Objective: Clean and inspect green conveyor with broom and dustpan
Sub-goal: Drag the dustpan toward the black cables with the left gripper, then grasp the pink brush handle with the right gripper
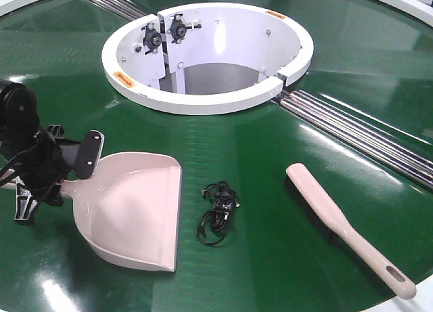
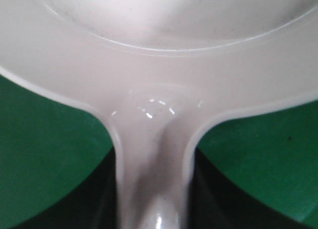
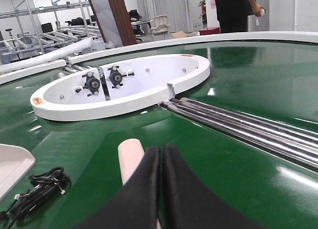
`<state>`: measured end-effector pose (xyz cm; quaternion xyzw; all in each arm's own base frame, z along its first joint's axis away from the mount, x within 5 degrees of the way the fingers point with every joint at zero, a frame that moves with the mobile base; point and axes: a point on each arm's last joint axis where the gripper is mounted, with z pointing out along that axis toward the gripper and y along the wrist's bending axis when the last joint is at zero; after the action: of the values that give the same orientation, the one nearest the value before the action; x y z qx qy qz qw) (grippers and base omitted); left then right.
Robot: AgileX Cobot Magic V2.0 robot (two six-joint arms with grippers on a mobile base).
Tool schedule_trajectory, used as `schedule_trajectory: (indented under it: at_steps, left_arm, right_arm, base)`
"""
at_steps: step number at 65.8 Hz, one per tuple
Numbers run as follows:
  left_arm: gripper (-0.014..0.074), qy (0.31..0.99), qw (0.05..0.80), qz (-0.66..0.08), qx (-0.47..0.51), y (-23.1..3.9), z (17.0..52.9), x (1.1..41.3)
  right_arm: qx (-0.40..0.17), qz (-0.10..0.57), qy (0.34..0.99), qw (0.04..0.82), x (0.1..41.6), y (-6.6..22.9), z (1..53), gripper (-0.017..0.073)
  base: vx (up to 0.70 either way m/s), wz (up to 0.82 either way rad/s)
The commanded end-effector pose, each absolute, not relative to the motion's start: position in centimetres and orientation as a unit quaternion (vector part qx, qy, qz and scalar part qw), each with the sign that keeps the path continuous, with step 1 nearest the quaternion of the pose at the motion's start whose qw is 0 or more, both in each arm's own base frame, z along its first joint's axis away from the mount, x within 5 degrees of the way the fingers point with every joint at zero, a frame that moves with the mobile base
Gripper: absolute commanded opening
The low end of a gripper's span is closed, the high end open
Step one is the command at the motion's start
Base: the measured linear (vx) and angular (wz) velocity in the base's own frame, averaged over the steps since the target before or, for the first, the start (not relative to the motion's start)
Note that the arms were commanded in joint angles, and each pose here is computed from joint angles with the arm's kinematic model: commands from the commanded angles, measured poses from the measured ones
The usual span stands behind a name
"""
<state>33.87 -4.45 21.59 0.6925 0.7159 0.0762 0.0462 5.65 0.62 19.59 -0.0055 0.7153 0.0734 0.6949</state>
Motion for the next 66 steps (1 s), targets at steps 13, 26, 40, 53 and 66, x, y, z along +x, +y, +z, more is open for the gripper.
schedule_trajectory:
  at_steps: [13,26,40,53,66]
  left_arm:
    - [-0.0007,0.716,0.079,0.093,0.687,-4.8,23.8,33.9]
    - [-0.0007,0.716,0.079,0.093,0.687,-4.8,23.8,33.9]
    - [-0.0007,0.716,0.079,0.093,0.687,-4.8,23.8,33.9]
    - [-0.0007,0.716,0.079,0.094,0.687,-4.8,23.8,33.9]
    - [-0.0007,0.716,0.079,0.094,0.687,-4.8,23.8,33.9]
  right_arm:
    - [-0.011,0.074,0.692,0.718,5.7,0.7,19.9,-0.001]
    - [-0.012,0.074,0.691,0.719,5.7,0.7,19.9,-0.001]
    - [-0.011,0.081,0.664,0.744,5.6,0.7,20.7,-0.001]
    - [-0.034,0.062,0.605,0.793,5.0,0.7,24.8,-0.001]
    - [-0.028,0.053,0.662,0.747,6.2,0.7,29.6,-0.001]
  base:
    - [0.0,0.0]
    - [0.0,0.0]
    - [0.0,0.0]
    - [0.0,0.0]
    - [0.0,0.0]
